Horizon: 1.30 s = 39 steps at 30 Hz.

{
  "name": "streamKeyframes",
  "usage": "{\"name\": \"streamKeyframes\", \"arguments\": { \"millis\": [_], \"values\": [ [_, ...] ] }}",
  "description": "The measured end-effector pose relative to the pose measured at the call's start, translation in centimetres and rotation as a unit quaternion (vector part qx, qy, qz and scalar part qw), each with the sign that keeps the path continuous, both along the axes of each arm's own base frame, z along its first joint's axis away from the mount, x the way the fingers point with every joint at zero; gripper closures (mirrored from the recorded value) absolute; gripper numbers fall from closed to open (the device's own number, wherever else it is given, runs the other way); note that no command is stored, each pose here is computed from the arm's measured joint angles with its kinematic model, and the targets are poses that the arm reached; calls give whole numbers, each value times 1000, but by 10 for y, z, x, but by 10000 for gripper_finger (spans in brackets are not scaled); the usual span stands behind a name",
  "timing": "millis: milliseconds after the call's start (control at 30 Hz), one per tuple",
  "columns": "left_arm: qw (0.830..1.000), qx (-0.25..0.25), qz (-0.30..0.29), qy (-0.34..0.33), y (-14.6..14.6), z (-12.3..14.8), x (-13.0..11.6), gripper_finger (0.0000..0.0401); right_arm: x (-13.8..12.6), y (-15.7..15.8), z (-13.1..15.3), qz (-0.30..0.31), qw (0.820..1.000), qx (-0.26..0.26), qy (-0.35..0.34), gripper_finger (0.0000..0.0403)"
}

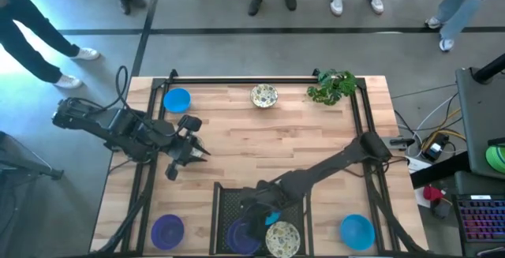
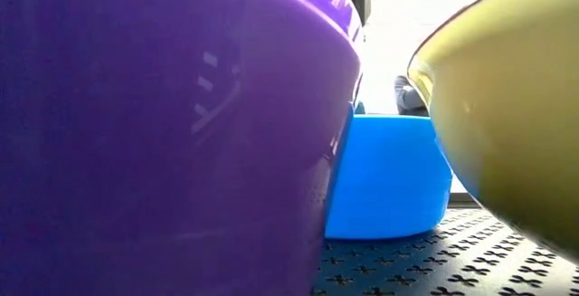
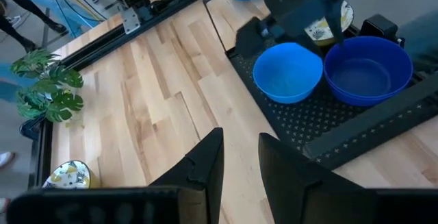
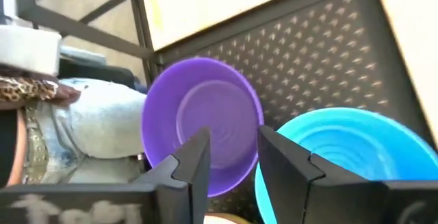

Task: Pick & Place Mini bowls
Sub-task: Stack the bottom blue bowl on top of the blue bowl on the shelf

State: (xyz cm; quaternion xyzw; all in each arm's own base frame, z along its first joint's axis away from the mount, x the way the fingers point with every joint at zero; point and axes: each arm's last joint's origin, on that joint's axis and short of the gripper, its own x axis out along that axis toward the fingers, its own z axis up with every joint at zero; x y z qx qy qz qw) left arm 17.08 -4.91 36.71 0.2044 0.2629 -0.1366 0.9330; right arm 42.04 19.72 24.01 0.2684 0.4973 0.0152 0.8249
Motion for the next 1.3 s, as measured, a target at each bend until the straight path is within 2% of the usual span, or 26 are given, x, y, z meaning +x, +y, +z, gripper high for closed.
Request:
{"name": "streamKeyframes", "arguments": {
  "millis": [167,433,700,867,1067,1300],
  "values": [
    [1000,1,4,-1,0,0,0,305,-5,-15,19,-6,1000,-11,-7,302],
    [999,5,36,-5,3,1,-2,305,-19,-46,49,-36,996,-80,-18,322],
    [999,4,42,-5,3,1,-4,305,-43,-77,76,-95,983,-159,4,338],
    [999,7,46,-5,4,1,-4,305,-56,-84,84,-112,980,-163,31,355],
    [999,11,43,-5,4,1,-4,305,-69,-85,80,-132,971,-174,95,391],
    [999,12,43,-5,4,1,-4,305,-90,-82,82,-166,957,-175,160,394]
  ]
}}
